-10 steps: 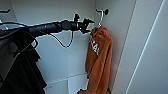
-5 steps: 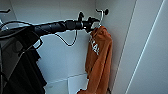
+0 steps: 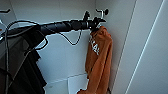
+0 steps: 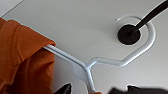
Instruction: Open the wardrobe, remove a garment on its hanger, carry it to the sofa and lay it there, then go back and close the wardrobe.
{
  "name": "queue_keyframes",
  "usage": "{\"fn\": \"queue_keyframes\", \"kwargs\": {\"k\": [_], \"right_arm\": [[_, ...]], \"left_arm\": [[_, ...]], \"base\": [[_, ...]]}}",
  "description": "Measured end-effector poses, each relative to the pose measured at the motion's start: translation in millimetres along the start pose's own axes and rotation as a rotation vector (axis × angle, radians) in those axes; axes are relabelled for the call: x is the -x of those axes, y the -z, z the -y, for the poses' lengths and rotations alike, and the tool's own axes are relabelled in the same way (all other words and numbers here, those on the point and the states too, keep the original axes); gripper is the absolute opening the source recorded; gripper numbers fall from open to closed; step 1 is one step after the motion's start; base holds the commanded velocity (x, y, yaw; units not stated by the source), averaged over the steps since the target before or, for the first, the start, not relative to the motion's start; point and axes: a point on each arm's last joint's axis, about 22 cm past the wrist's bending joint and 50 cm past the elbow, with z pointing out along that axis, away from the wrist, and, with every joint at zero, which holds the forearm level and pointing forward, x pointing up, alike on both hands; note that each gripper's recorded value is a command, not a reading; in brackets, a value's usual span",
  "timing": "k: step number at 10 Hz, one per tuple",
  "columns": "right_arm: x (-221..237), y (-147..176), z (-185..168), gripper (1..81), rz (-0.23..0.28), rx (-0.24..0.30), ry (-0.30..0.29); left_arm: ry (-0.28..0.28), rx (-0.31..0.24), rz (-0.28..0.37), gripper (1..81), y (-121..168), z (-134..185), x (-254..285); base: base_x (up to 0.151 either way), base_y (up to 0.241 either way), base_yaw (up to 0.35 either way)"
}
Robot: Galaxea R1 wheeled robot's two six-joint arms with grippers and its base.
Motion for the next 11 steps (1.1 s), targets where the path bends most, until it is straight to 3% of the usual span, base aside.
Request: {"fn": "queue_keyframes", "kwargs": {"k": [5, 10, 11], "right_arm": [[11.6, 0.1, 0.3, 81.1, 0.014, 0.0, -0.004], [11.9, -3.2, 15.9, 81.1, 0.013, -0.019, -0.005], [12.7, -3.2, 16.0, 81.1, 0.014, -0.019, -0.006]], "left_arm": [[-0.068, -0.013, -0.025, 81.1, -38.5, -2.2, 2.2], [-0.111, -0.05, -0.118, 81.1, -52.4, 11.6, -30.4], [-0.099, -0.058, -0.126, 1.0, -54.1, 17.2, -32.3]], "base": [[0.0, 0.0, 0.0], [0.0, 0.0, 0.0], [0.0, 0.0, 0.0]]}}
